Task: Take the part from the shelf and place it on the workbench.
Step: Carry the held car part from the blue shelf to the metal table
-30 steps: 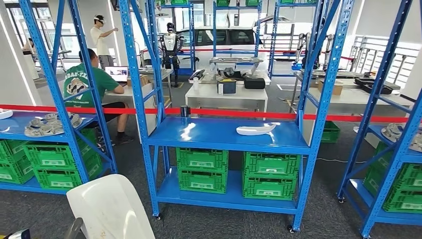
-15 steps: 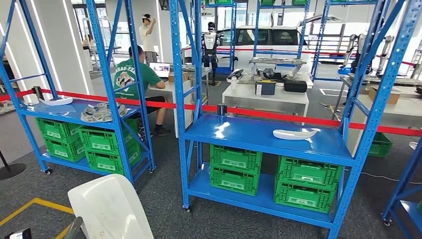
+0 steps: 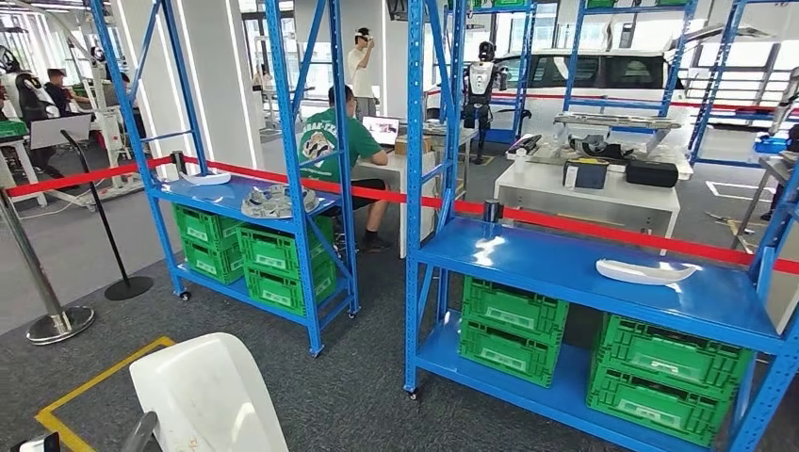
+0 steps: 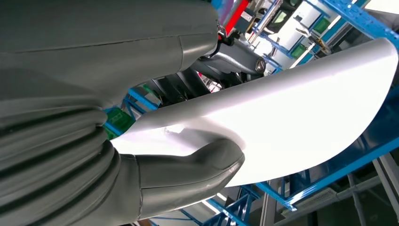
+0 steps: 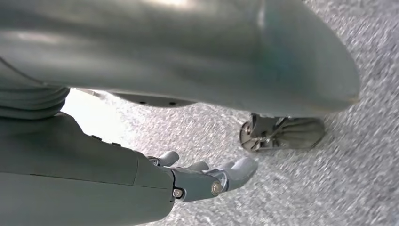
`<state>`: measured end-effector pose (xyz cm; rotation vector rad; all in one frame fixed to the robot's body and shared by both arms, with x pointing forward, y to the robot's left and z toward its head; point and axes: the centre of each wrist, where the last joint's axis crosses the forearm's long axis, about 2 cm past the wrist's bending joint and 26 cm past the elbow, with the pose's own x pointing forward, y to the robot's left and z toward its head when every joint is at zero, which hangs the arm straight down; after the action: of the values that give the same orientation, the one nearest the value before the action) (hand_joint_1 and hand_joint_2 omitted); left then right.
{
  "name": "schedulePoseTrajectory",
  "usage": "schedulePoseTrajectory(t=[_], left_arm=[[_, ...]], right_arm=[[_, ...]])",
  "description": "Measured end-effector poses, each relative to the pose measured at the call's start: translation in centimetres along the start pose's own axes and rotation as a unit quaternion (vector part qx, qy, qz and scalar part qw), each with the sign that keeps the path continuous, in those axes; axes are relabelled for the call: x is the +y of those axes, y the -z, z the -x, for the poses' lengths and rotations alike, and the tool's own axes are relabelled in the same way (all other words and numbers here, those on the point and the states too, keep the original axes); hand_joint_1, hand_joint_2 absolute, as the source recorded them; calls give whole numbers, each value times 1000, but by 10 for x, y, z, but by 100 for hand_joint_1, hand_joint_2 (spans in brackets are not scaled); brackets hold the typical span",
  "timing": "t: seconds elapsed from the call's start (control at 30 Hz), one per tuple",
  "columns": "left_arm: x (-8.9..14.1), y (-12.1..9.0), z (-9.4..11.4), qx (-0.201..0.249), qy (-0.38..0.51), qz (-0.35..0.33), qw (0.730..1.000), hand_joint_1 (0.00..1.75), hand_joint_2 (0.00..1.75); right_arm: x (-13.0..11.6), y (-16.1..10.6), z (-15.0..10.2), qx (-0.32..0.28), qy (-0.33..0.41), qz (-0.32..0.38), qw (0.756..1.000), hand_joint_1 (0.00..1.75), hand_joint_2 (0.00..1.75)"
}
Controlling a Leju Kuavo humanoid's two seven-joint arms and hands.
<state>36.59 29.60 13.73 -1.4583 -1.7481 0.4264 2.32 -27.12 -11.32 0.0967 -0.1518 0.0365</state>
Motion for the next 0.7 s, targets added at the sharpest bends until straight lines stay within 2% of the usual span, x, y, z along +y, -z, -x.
schedulePoseTrajectory(t=[0.17,0.33,0.7], left_arm=[[6,-3,-12,-3,15,-4,1000,175,175],[8,-16,-15,-1,23,-17,1000,175,175],[5,-10,-32,2,50,-3,999,175,175]], right_arm=[[4,0,1,0,2,-7,1000,0,0],[6,0,6,5,3,-13,1000,0,0],[8,0,7,4,6,-15,1000,0,0]])
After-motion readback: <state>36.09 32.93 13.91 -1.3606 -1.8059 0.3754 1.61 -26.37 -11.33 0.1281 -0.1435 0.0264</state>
